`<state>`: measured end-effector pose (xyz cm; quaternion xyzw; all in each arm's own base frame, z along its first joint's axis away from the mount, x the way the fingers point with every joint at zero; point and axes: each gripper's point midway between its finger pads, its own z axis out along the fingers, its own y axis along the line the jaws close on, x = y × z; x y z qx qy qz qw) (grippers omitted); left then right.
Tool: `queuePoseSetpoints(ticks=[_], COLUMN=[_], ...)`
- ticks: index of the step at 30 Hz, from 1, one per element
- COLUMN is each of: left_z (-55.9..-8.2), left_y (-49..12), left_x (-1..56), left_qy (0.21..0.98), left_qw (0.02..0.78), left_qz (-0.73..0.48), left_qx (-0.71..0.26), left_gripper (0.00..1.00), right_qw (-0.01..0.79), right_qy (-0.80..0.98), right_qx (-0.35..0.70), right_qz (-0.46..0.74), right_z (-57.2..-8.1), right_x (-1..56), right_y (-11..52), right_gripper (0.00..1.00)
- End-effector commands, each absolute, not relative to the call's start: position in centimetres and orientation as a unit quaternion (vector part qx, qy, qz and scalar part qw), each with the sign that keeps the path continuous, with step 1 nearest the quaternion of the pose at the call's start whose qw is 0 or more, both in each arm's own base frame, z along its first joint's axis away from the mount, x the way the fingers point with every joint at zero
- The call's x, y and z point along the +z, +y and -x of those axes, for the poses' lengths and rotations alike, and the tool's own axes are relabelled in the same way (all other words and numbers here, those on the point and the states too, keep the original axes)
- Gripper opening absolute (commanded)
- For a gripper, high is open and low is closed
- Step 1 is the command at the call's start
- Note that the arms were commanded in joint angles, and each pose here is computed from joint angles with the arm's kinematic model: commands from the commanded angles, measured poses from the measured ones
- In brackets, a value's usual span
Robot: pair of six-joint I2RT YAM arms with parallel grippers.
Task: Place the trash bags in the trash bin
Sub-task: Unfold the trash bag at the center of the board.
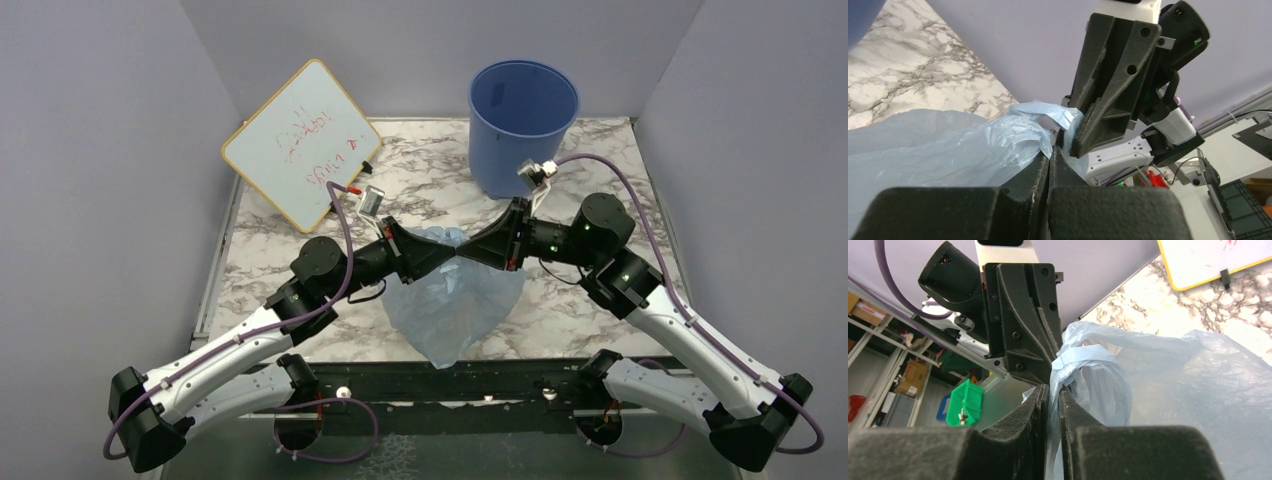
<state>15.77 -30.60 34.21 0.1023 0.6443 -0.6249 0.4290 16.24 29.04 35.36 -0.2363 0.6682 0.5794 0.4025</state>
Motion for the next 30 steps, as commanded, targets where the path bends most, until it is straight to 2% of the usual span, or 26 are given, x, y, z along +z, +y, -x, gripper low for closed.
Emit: queuePoseSetpoints(ticks=[1,8,11,13,17,19,30], left_z=[-14.8,-14.7,-14.7,-14.7,-14.9,-14.9,-14.7], left_y=[-30.0,-29.4,-29.3,-28.9,-28.9,-29.2,-29.5], left_x=[37.4,38.1,38.4,38.8,38.5,38.0,37.8], left_qy=[0.599,0.59,0.587,0.58,0.581,0.587,0.589], left_qw=[0.451,0.462,0.467,0.474,0.475,0.466,0.457], left_qz=[-0.111,-0.105,-0.105,-0.098,-0.096,-0.093,-0.099], left_qx=[-0.653,-0.653,-0.653,-0.655,-0.654,-0.656,-0.659], left_gripper=[0.0,0.0,0.0,0.0,0.0,0.0,0.0], right_qw=[0.429,0.422,0.386,0.373,0.395,0.4,0.365], right_qy=[0.652,0.675,0.64,0.627,0.615,0.606,0.623], right_qx=[0.572,0.535,0.567,0.581,0.584,0.594,0.615], right_qz=[0.252,0.284,0.346,0.36,0.352,0.348,0.316], right_z=[-15.8,-15.5,-12.9,-12.0,-12.2,-12.0,-13.1], right_x=[35.7,34.4,34.6,34.6,35.5,36.0,35.3], right_y=[28.4,27.8,28.1,28.2,28.1,28.1,29.4], right_gripper=[0.18,0.08,0.17,0.28,0.35,0.44,0.52])
